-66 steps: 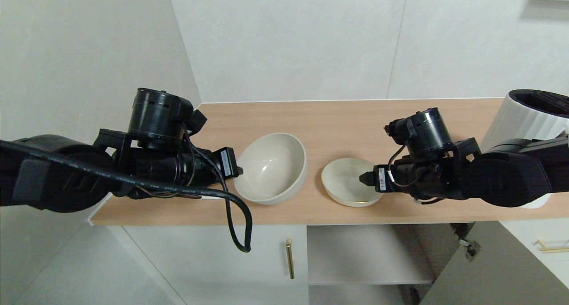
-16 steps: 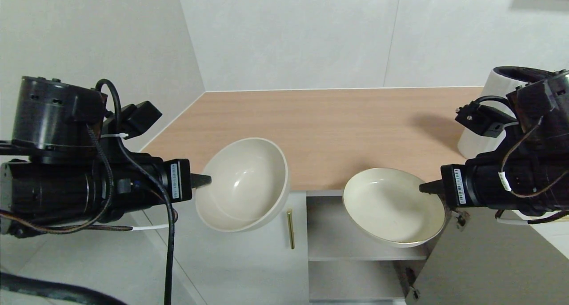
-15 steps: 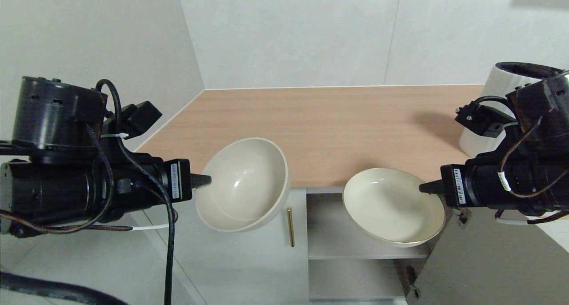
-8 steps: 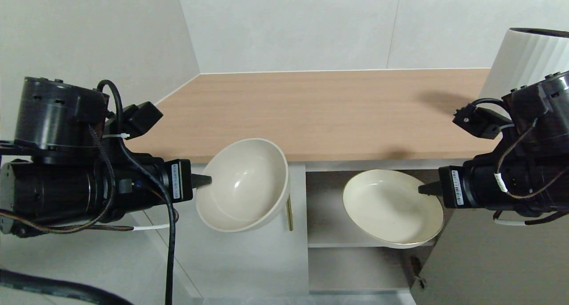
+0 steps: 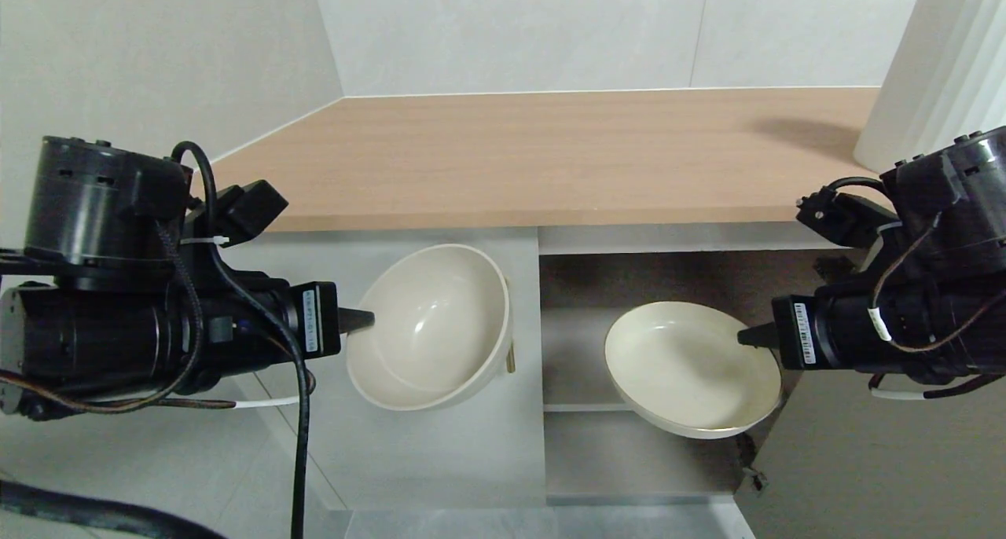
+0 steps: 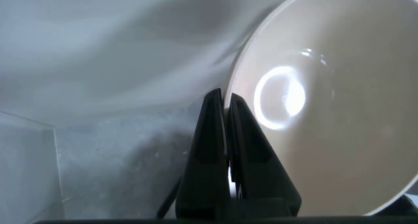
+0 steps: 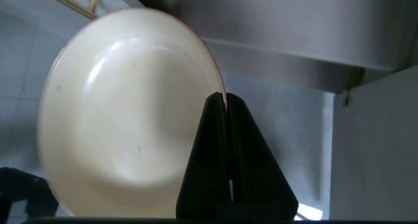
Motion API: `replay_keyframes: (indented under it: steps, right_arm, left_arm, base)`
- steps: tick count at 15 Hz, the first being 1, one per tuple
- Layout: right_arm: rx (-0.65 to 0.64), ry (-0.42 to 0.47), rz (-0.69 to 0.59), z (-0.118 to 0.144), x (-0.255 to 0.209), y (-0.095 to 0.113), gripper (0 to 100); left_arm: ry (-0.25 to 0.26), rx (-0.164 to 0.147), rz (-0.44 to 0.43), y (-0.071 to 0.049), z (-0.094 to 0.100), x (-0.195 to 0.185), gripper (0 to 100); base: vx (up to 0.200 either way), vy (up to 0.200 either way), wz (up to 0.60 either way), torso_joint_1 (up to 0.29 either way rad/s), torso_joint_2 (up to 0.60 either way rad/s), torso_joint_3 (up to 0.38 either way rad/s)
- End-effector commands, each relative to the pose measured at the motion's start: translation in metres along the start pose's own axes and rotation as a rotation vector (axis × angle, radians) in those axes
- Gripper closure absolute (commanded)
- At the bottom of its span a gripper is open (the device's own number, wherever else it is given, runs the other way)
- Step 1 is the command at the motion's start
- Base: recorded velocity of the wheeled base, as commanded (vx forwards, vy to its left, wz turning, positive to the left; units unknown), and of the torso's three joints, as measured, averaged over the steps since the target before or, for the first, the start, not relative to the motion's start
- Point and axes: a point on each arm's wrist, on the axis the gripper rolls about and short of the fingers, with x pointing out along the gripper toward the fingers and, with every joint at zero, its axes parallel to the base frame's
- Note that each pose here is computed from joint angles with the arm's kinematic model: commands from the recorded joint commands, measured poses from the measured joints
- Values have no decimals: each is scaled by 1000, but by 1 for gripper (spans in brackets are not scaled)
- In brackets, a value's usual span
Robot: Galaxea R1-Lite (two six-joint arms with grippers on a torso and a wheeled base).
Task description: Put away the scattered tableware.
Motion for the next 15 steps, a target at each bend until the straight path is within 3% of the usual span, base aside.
replay_keyframes:
  steps: [1, 7, 15]
  right_arm:
    - [-1, 9, -3, -1, 3, 0, 100]
    - [-5, 42, -11, -4, 13, 0, 100]
    - [-26, 241, -81, -28, 100, 1, 100]
  left_arm:
    - [-1, 0, 0, 0, 0, 0, 100]
    - [0, 0, -1, 0, 0, 0, 100]
    - [0, 1, -1, 0, 0, 0, 100]
  base:
    - [0, 0, 0, -27, 124, 110]
    - [0, 0, 0, -4, 13, 8]
    - [0, 0, 0, 0, 0, 0]
